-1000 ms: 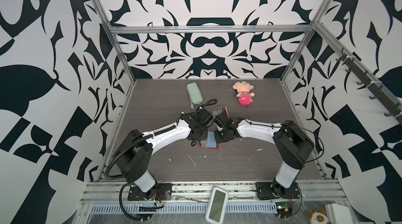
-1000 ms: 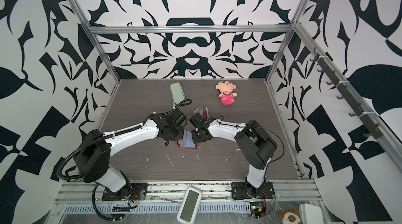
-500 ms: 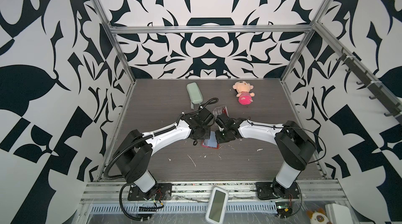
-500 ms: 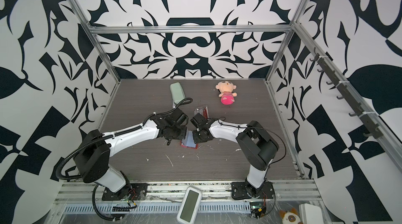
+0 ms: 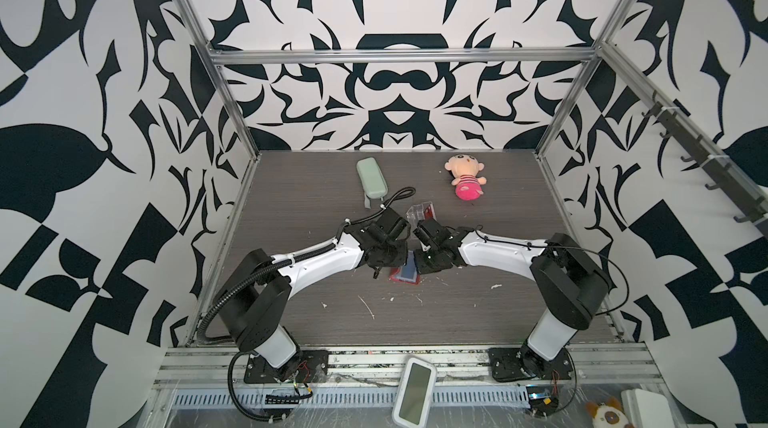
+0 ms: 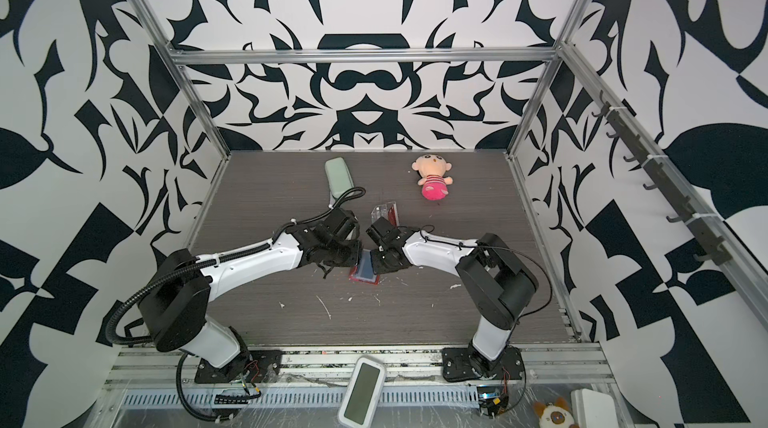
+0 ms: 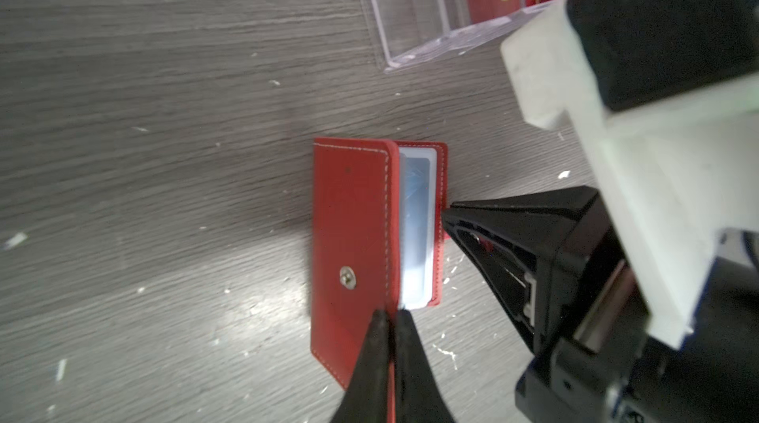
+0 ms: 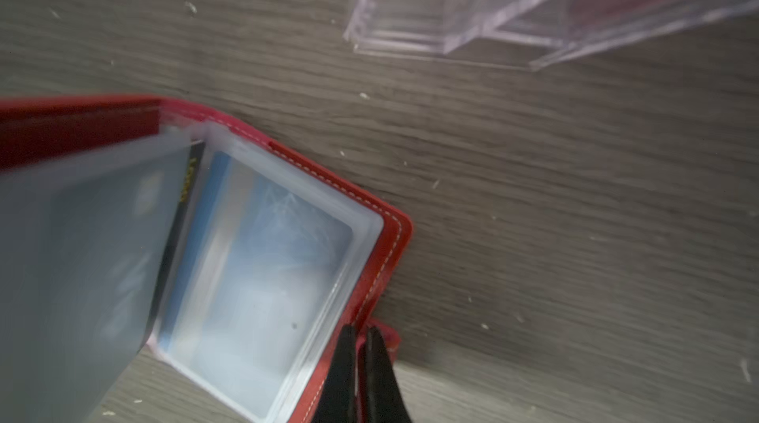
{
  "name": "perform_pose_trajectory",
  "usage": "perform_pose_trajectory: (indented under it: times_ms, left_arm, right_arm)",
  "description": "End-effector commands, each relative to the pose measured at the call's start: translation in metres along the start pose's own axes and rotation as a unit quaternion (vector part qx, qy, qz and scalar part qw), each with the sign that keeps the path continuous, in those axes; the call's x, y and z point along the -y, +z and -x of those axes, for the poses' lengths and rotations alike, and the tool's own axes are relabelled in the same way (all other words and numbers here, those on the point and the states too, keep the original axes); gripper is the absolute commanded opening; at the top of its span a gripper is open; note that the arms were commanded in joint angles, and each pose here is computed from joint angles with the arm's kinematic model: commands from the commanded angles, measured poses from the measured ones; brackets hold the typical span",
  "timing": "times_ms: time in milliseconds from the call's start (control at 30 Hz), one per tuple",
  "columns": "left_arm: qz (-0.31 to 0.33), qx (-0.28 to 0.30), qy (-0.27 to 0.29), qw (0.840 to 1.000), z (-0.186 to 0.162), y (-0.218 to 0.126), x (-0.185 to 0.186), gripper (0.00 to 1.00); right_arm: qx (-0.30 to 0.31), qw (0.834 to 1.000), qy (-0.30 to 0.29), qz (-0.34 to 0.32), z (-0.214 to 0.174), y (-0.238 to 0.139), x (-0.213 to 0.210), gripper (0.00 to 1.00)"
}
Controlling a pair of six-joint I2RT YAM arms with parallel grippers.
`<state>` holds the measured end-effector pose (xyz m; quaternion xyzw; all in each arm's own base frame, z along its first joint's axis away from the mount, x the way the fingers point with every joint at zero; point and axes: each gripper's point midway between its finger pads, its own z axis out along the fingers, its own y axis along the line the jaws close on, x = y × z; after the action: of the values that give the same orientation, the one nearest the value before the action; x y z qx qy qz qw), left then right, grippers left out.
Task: Put the credit cards into the card holder
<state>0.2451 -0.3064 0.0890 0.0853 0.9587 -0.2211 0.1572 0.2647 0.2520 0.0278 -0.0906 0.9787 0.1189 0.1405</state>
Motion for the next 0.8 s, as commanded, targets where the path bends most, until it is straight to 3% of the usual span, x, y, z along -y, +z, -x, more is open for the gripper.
perform_pose_trajectory:
  times_ms: [0, 233, 600, 767]
  left_arm:
    - [-0.018, -0.010, -0.017, 1.000, -0.007, 0.010, 0.003, 0.15]
    - [-0.028, -0.021, -0.039, 0.999, -0.012, 0.028, 0.003, 0.30]
    - [-0.058, -0.039, -0.067, 0.995, -0.022, 0.050, 0.005, 0.34]
    - [-0.052, -0.042, -0.073, 0.995, -0.026, 0.054, 0.000, 0.29]
  right_arm:
    - [0.026, 1.000, 0.011, -0.006, 0.009, -0.014, 0.005, 0.00]
    - [0.054, 0.998, 0.026, 0.003, 0.013, -0.025, 0.009, 0.00]
    - [0.085, 0.993, 0.039, 0.069, 0.021, -0.036, -0.005, 0.00]
    - [0.082, 0.990, 0.043, 0.108, 0.022, -0.033, -0.018, 0.00]
